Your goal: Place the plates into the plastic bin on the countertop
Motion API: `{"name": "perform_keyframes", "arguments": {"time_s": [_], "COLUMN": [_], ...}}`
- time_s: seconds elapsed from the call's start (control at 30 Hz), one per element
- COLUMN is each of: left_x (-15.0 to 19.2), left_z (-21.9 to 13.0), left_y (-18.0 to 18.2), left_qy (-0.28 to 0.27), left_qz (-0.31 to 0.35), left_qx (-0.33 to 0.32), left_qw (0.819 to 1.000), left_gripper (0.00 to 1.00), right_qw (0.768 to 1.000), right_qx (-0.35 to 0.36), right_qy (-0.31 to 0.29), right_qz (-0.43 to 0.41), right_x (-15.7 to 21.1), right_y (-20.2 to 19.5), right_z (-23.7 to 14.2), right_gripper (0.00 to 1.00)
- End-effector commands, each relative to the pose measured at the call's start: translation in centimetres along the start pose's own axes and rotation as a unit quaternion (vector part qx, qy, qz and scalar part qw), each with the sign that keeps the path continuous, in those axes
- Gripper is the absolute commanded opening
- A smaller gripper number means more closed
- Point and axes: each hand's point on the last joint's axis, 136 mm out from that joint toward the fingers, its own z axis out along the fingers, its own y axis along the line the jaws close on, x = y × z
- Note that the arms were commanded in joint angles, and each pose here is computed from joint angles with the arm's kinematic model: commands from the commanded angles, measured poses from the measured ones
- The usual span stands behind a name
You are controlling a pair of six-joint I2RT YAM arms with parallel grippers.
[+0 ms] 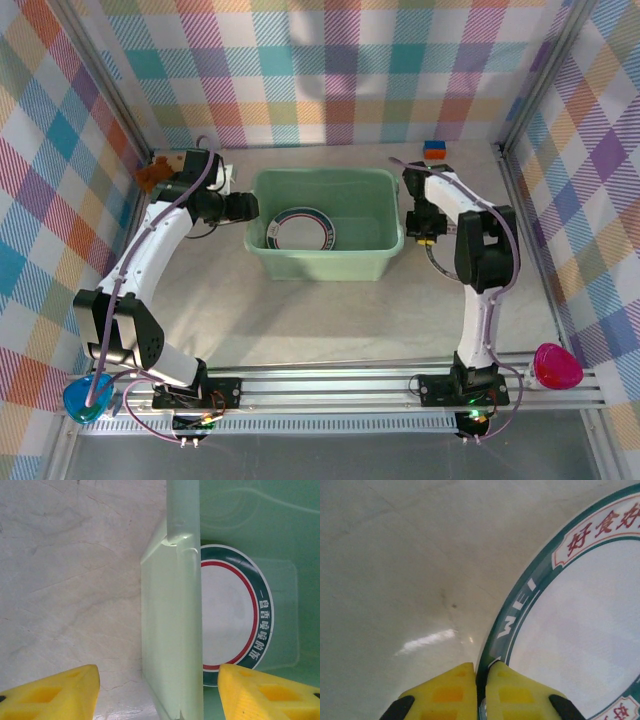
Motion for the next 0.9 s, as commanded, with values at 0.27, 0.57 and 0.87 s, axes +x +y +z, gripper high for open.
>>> {"name": "perform_keyframes", "arguments": {"time_s": [0.27, 0.57, 0.87], "left_x": [-0.3, -1.1, -1.3], "left_z": [-1.2, -1.6, -2.1], "left_y": [-0.2, -1.1, -1.7], "left_qy": [-0.018, -0.027, -0.035], "left_qz": [-0.001, -0.009, -0.02], "left_qx": [0.015, 0.033, 0.048], "left_qw": [1.0, 0.999, 0.998], "left_gripper": [0.64, 0.64, 0.64], "right_qw": [0.997, 0.978, 0.944], "right_qx": [-0.075, -0.173, -0.253], "right_qy": [-0.025, -0.097, -0.087], "right_qz": [0.012, 0.059, 0.193], "right_x": [-0.8, 0.3, 2.7], "right_y": [2.4, -4.1, -11.3], "right_z": [-3.5, -7.5, -1.8], "right_gripper": [0.63, 0.73, 0.66]}}
